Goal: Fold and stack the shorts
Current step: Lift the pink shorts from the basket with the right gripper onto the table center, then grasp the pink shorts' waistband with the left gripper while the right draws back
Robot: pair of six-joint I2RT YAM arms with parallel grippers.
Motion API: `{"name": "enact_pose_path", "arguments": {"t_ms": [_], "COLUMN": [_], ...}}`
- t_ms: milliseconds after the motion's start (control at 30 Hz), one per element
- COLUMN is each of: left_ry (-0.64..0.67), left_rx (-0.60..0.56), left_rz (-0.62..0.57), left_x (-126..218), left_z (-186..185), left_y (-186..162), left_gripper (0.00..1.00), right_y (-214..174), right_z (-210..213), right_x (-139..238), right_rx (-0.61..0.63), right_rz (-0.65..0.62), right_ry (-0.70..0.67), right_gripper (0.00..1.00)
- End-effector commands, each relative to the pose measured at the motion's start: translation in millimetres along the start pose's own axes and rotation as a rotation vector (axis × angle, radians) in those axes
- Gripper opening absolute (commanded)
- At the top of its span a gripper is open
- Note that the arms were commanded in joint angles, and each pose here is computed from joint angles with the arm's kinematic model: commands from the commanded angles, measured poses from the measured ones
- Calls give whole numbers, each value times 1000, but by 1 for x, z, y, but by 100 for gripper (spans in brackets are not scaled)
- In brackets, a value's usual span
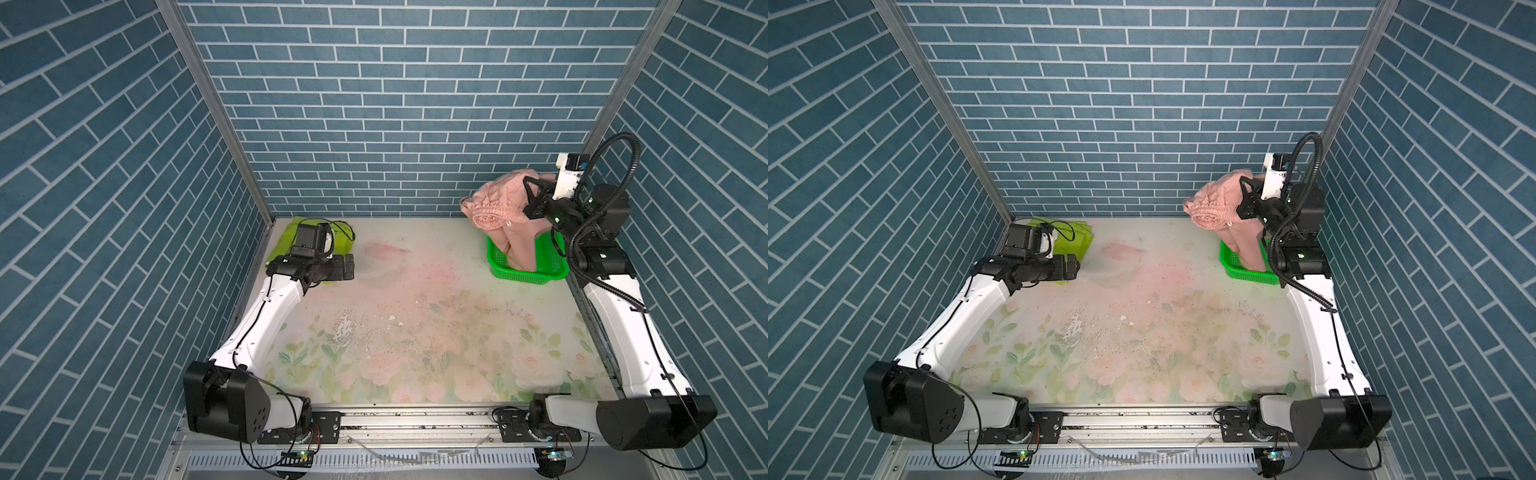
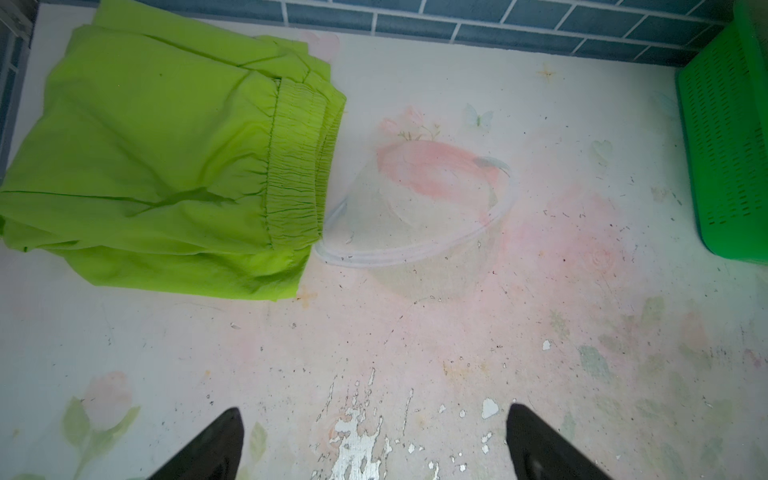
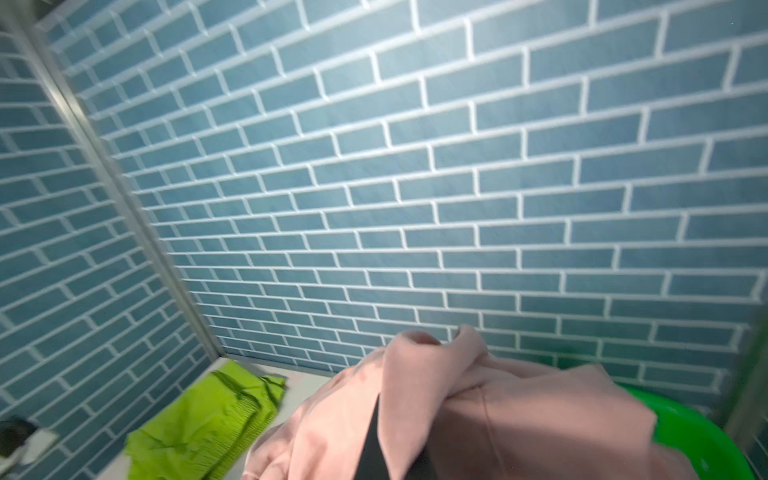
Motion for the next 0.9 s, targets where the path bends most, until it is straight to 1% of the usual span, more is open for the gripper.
{"name": "enact_pose_path", "arguments": {"t_ms": [0, 67, 100, 133, 233, 300, 400, 467, 533, 600, 667, 700, 800, 867], "left_ry": [33, 31, 27, 27, 93, 101, 36, -38, -112, -168, -200, -204, -208, -247], "left_rx": [-10, -17, -28, -43, -70, -89, -115, -128, -143, -151, -164, -184, -307, -398], "left_rz": [-35, -46, -47, -36, -8, -9, 1, 15, 37, 60, 94, 110, 161, 201], "left_x": [24, 35, 41, 47, 63, 75, 88, 90, 86, 77, 62, 56, 35, 21], "left_z": [1, 0, -1, -2, 1, 1, -5, -12, -19, -23, -28, -32, -53, -73], "left_y": [2, 5, 6, 7, 10, 11, 10, 8, 4, -2, -11, -15, -31, -45], "left_gripper": [100, 100, 100, 100, 100, 100, 100, 100, 100, 100, 100, 100, 100, 100], "right_y": [18, 13, 8, 2, -26, -50, -96, -136, -172, -205, -239, -252, -283, -290], "right_z": [41, 61, 73, 81, 104, 116, 124, 122, 118, 111, 100, 97, 86, 79], "right_x": [20, 22, 22, 22, 16, 10, -5, -23, -41, -63, -91, -101, -132, -149], "right_rx": [-8, -42, -55, -73, -115, -159, -252, -293, -304, -318, -382, -401, -459, -478], "right_rz": [45, 98, 135, 180, 309, 420, 614, 750, 848, 911, 994, 1021, 1077, 1079], "right_ry": [165, 190, 223, 223, 266, 313, 370, 359, 351, 332, 342, 342, 360, 364], "right_gripper": [0, 0, 0, 0, 0, 0, 0, 0, 0, 0, 0, 0, 0, 12]}}
Point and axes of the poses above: each gripper's point midway between its finger pads, its own x axis back along the fingers, its own z axis along the line the jaws close on, y = z × x, the point moved 8 cm from there along x, back along the fingers, and after that the axes turned 2 degrees about x, right-handed, at the moved point
